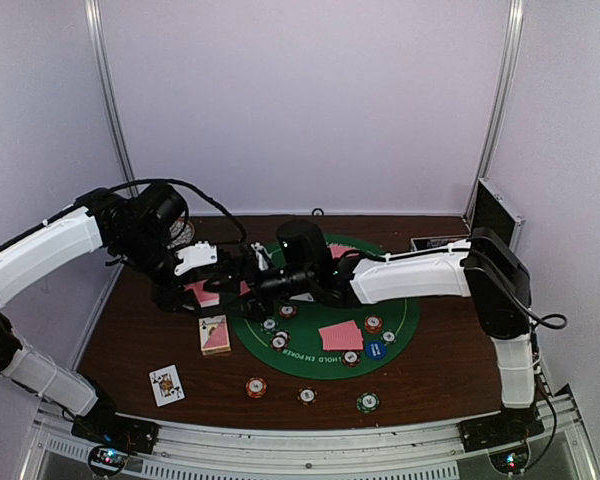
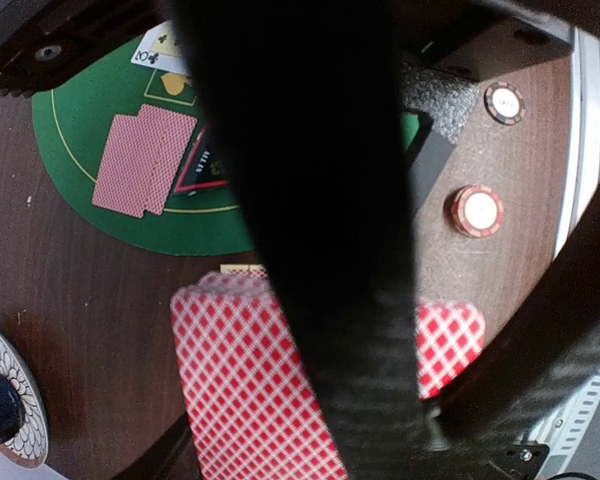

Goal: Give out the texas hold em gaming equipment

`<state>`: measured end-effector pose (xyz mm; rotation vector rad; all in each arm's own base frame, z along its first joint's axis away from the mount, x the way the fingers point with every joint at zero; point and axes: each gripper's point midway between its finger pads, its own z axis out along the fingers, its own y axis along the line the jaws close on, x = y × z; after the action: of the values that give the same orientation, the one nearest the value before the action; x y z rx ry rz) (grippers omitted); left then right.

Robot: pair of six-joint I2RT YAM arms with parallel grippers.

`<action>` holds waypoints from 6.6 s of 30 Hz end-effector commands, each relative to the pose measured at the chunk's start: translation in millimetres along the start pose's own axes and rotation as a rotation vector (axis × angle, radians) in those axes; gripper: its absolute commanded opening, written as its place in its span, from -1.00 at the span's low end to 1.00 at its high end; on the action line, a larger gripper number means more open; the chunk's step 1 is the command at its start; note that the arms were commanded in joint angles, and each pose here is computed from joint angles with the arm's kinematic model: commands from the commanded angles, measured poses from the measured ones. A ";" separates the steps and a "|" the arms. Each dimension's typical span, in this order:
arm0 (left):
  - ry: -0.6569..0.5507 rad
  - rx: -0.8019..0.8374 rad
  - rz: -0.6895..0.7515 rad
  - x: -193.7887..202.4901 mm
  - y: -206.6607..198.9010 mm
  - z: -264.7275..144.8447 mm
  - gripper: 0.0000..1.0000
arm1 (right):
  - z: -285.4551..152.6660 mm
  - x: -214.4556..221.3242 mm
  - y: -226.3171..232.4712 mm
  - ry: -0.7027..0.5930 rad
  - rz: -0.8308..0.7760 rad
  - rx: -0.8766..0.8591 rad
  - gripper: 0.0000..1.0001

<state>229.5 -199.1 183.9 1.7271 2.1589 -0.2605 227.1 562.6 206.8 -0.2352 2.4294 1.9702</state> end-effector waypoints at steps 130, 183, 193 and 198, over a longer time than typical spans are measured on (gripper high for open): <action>-0.043 0.008 0.013 -6.4 -4.8 -8.9 -0.58 | -160.5 -131.5 -153.4 0.218 -1.354 1.840 -1.00; -0.057 0.035 0.026 -7.9 -11.6 -14.5 -0.57 | -191.3 -122.0 -210.7 0.253 -1.109 1.696 0.11; -0.059 0.032 0.029 -8.8 -11.2 -16.5 -0.57 | -182.1 -123.5 -174.6 0.128 -1.062 1.565 0.10; -0.061 0.033 0.030 -8.8 -12.1 -17.6 -0.57 | -179.7 -110.8 -163.8 0.097 -1.026 1.462 0.14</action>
<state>217.1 -200.1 185.8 1.7598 2.1559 -0.3211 379.3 359.9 60.7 -1.2064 2.2604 -0.4521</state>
